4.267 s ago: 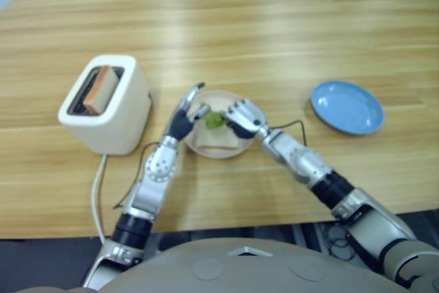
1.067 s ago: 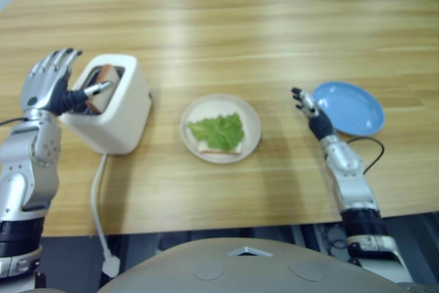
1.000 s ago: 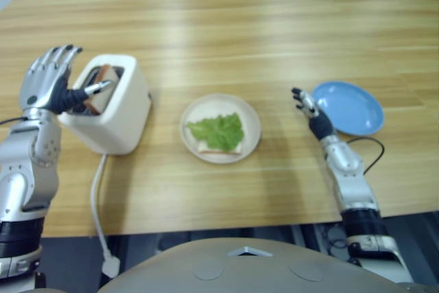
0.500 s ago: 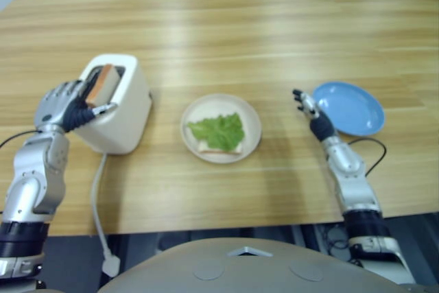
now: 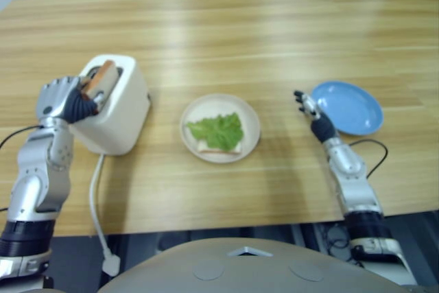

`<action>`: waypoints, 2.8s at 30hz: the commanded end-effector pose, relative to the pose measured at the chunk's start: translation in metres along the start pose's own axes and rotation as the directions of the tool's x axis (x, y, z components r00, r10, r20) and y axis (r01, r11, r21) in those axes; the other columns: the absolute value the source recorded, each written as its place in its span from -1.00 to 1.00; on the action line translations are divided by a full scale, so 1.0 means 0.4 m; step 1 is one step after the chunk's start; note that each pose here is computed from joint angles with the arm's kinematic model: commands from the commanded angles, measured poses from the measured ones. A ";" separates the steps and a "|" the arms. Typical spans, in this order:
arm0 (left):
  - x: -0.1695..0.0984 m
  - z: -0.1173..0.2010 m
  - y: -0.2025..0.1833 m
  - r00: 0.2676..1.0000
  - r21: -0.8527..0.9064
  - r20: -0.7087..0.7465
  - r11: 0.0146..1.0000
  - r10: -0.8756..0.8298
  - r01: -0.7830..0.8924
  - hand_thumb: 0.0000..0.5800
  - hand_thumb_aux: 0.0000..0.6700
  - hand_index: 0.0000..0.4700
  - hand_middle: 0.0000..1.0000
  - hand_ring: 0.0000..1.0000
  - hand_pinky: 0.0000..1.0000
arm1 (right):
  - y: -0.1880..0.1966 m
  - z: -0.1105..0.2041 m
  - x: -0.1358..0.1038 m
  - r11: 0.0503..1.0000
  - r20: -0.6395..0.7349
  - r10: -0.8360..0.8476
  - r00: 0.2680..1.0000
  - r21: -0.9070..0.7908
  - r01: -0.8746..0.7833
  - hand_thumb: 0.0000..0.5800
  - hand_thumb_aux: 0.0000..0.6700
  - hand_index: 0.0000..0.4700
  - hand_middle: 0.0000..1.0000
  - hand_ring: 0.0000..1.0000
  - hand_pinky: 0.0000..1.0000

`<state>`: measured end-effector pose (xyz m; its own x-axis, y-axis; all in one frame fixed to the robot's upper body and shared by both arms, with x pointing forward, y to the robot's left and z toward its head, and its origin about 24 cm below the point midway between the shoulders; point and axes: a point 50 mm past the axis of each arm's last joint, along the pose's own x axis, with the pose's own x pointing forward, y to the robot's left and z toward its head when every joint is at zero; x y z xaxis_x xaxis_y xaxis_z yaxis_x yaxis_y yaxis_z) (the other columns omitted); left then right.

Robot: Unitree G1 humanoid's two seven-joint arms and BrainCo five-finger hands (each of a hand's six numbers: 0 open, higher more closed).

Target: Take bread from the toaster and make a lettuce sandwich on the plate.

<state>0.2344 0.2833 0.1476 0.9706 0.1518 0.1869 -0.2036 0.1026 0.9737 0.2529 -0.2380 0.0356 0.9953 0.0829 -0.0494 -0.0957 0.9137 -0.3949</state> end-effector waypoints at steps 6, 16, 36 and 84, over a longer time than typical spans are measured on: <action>-0.032 0.088 0.150 0.875 -0.167 0.182 0.891 0.449 -0.423 1.00 1.00 0.96 1.00 1.00 1.00 | 0.004 -0.007 -0.002 1.000 -0.010 -0.001 1.000 -0.026 0.001 -1.00 -1.00 -1.00 -1.00 -1.00 -1.00; -0.035 0.180 0.161 0.822 -0.625 0.280 0.744 0.496 -0.236 1.00 1.00 0.96 1.00 1.00 1.00 | 0.028 -0.015 0.004 1.000 -0.016 0.010 1.000 -0.016 -0.011 -1.00 -1.00 -1.00 -1.00 -1.00 -1.00; 0.026 0.429 -0.294 0.607 -0.483 0.738 0.398 -0.294 0.780 1.00 1.00 0.96 1.00 1.00 1.00 | 0.029 -0.019 0.014 1.000 -0.016 0.000 1.000 -0.002 0.000 -1.00 -1.00 -1.00 -1.00 -1.00 -1.00; 0.108 0.363 -0.408 0.468 -0.089 0.618 0.535 -0.632 0.840 1.00 1.00 0.96 1.00 1.00 1.00 | 0.150 0.148 -0.066 0.717 0.269 0.409 0.872 -0.686 -0.125 -1.00 -1.00 -1.00 -1.00 -1.00 -1.00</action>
<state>0.3320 0.1250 0.0284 0.6749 -0.6313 -0.3822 0.6698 0.3067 0.6762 0.2266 -0.1708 0.0730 0.8643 0.4941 0.0941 -0.1666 0.4578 -0.8733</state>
